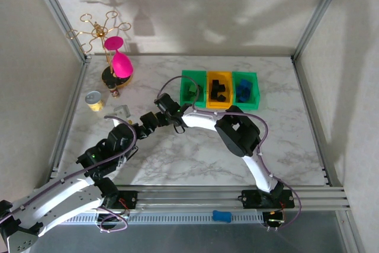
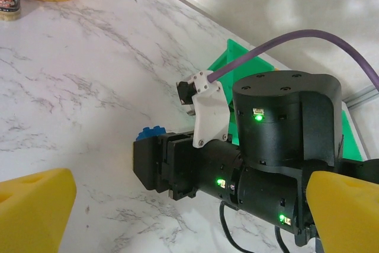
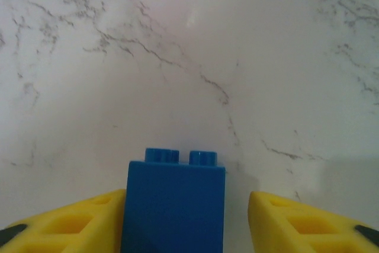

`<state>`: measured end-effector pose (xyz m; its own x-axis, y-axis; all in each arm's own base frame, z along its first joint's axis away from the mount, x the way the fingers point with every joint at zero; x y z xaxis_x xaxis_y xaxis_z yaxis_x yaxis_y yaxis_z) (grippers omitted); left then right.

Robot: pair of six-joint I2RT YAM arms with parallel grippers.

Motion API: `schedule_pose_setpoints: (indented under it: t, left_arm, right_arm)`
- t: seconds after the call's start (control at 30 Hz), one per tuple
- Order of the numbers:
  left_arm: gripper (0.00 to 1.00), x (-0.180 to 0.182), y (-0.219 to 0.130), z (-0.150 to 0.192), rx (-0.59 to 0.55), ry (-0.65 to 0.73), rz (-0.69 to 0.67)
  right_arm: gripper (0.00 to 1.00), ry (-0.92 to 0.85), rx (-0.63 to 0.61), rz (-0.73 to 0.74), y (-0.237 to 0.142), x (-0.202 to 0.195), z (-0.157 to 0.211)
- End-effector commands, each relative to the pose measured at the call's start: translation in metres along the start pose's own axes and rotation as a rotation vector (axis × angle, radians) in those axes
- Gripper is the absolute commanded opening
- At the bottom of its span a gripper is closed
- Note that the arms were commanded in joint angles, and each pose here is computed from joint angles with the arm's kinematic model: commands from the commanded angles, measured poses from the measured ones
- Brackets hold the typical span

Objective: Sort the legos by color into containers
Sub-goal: Pick up the lego from the center of the table, then place the lego in the container.

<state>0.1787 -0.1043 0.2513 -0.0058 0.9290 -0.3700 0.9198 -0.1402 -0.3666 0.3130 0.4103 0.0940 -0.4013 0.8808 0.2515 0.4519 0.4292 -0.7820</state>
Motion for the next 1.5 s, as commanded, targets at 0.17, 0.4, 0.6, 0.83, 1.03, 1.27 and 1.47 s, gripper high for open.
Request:
schedule_pose_setpoints:
  t: [0.17,0.4,0.6,0.83,1.03,1.27,1.47]
  left_arm:
    - [1.0,0.003,0.003,0.002,-0.007,-0.009,-0.023]
    - [1.0,0.002,0.003,0.001,-0.006,-0.016,-0.013]
    - [1.0,-0.004,0.002,-0.007,-0.022,-0.013,0.007]
    - [1.0,-0.019,0.01,-0.011,-0.009,0.003,0.055]
    - [1.0,-0.038,0.023,-0.011,0.02,0.028,0.122]
    - [1.0,-0.062,0.038,-0.011,0.07,0.072,0.212]
    - [1.0,-0.073,0.047,-0.008,0.097,0.095,0.245]
  right_arm:
    - [0.42,-0.03,-0.018,0.033,-0.005,0.003,-0.003]
    - [0.36,-0.026,-0.044,0.012,-0.025,0.004,-0.01]
    - [0.35,0.026,-0.095,-0.016,-0.064,-0.007,-0.022]
    - [0.35,0.173,-0.179,-0.003,-0.122,-0.059,-0.039]
    - [0.35,0.311,-0.266,0.118,-0.167,-0.128,-0.05]
    - [0.36,0.466,-0.327,0.287,-0.198,-0.214,-0.05]
    - [0.36,0.547,-0.331,0.393,-0.198,-0.266,-0.049]
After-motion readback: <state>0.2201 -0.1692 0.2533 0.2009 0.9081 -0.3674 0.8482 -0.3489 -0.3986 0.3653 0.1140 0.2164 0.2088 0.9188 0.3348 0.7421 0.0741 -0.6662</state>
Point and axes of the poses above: each hand's point on the last joint's axis, 136 mm out from that joint toward the fingers, its own y axis out along the fingers, its own x axis along the line the jaws close on, z = x × y, the point moved 8 cm from there along -y, back along the fingers, and after that the axes turned 12 degrees about y, right-handed, at the moved point
